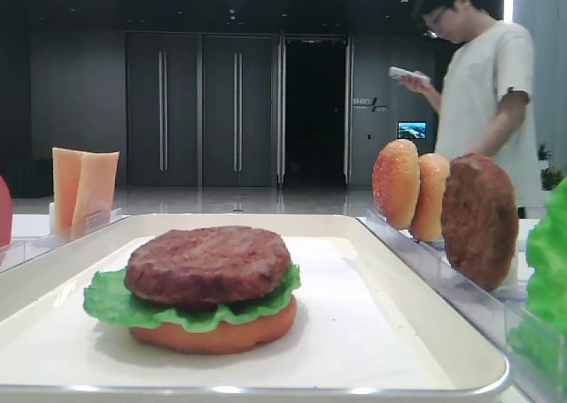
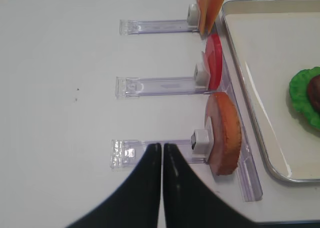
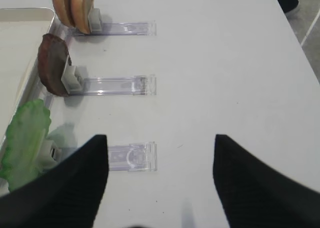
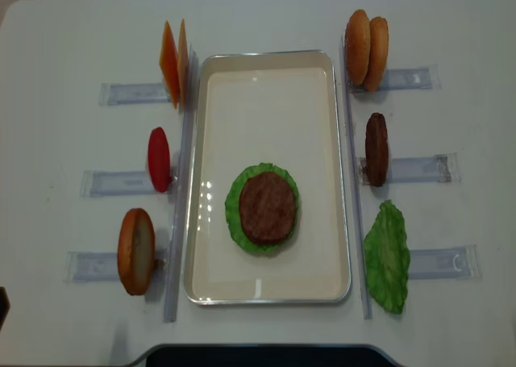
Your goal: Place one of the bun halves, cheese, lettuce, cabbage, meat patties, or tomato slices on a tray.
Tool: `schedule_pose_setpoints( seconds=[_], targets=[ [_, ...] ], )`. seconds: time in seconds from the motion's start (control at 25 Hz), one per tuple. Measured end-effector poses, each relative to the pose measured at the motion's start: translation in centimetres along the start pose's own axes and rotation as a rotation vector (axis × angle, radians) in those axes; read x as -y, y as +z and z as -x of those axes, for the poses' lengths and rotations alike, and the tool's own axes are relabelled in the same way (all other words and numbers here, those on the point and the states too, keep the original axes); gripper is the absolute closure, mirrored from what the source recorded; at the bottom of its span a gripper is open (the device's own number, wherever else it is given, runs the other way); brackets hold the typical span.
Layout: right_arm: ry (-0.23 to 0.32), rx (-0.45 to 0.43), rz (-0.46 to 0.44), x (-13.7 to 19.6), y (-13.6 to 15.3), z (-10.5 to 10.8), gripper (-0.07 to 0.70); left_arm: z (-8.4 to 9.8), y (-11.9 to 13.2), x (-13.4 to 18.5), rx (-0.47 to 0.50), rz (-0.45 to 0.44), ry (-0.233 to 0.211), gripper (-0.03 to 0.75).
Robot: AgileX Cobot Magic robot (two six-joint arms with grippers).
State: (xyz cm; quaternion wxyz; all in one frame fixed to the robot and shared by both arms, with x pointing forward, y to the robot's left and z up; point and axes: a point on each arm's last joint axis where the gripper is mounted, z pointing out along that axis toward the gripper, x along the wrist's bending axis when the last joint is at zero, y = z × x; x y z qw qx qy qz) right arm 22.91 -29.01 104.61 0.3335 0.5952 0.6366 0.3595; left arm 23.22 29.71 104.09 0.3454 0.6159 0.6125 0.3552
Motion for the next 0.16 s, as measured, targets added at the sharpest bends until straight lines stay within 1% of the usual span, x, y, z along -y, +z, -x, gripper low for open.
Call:
schedule_pose_setpoints(
  seconds=[0.16],
  targets=[
    [0.001, 0.000, 0.000, 0.00, 0.00, 0.00, 0.171, 0.00, 0.00, 0.00, 0.000, 0.000, 0.000, 0.715]
  ],
)
